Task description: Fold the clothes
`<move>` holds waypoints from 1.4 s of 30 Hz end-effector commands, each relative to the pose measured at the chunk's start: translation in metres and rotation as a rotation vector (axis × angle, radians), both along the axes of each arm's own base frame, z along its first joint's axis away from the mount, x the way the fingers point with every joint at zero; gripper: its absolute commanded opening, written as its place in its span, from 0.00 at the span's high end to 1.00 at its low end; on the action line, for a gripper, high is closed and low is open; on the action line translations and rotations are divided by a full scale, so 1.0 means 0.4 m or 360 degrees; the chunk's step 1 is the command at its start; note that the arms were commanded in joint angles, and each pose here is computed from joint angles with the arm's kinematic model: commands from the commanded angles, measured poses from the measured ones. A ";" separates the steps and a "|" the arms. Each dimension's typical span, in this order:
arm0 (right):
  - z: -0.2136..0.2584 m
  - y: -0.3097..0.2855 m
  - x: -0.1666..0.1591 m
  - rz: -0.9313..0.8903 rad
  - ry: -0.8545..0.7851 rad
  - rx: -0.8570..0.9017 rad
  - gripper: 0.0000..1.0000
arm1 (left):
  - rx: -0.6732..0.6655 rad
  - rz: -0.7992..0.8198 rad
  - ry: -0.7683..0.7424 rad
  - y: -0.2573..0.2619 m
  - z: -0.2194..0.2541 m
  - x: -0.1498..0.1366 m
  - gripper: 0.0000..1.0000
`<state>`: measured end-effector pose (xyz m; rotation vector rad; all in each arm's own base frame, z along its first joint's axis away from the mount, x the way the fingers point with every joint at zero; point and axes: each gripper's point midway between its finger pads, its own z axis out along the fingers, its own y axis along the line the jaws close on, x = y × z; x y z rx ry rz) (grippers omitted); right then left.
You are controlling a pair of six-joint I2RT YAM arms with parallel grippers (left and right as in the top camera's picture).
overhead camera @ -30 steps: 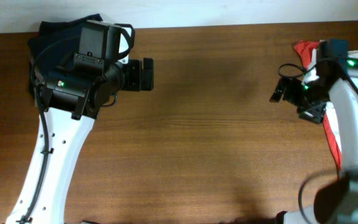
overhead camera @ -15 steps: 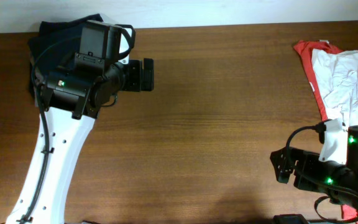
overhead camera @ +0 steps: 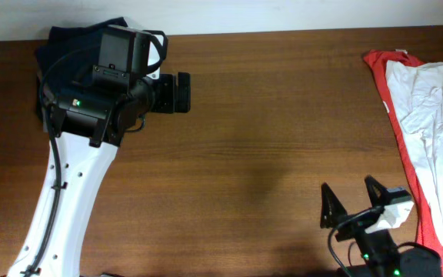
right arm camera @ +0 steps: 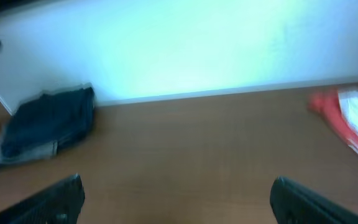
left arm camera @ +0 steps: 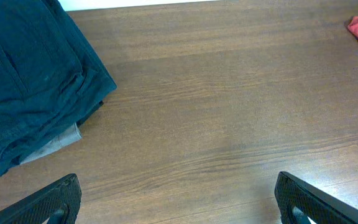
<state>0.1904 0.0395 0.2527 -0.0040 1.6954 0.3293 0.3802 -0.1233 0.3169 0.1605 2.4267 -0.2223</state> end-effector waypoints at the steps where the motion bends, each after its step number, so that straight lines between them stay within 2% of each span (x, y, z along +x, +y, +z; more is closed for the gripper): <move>1: -0.040 0.007 0.048 0.0013 -0.0098 -0.0014 0.01 | -0.0020 0.0002 0.0008 -0.005 0.000 -0.004 0.01; 4: -0.059 -0.013 0.087 -0.0050 -0.0212 -0.0008 0.01 | -0.0019 0.0001 0.0008 -0.005 0.000 -0.004 0.01; 8: -0.082 -0.035 0.101 -0.0102 -0.0222 -0.0066 0.01 | -0.0019 0.0001 0.0008 -0.005 0.000 -0.004 0.01; 12: -0.111 -0.030 0.129 -0.0087 -0.0431 -0.0121 0.01 | -0.0019 0.0001 0.0008 -0.005 0.000 -0.004 0.01; 15: -0.132 -0.043 0.134 -0.0129 -0.0373 -0.0135 0.01 | -0.0020 0.0002 0.0008 -0.005 0.000 -0.004 0.01; 19: -0.237 -0.084 0.138 -0.0242 -0.0093 -0.0149 0.01 | -0.0019 0.0001 0.0008 -0.005 0.000 -0.004 0.01; 42: -0.235 -0.087 0.139 -0.0255 -0.0097 -0.0149 0.01 | -0.0019 0.0001 0.0008 -0.005 0.000 -0.004 0.01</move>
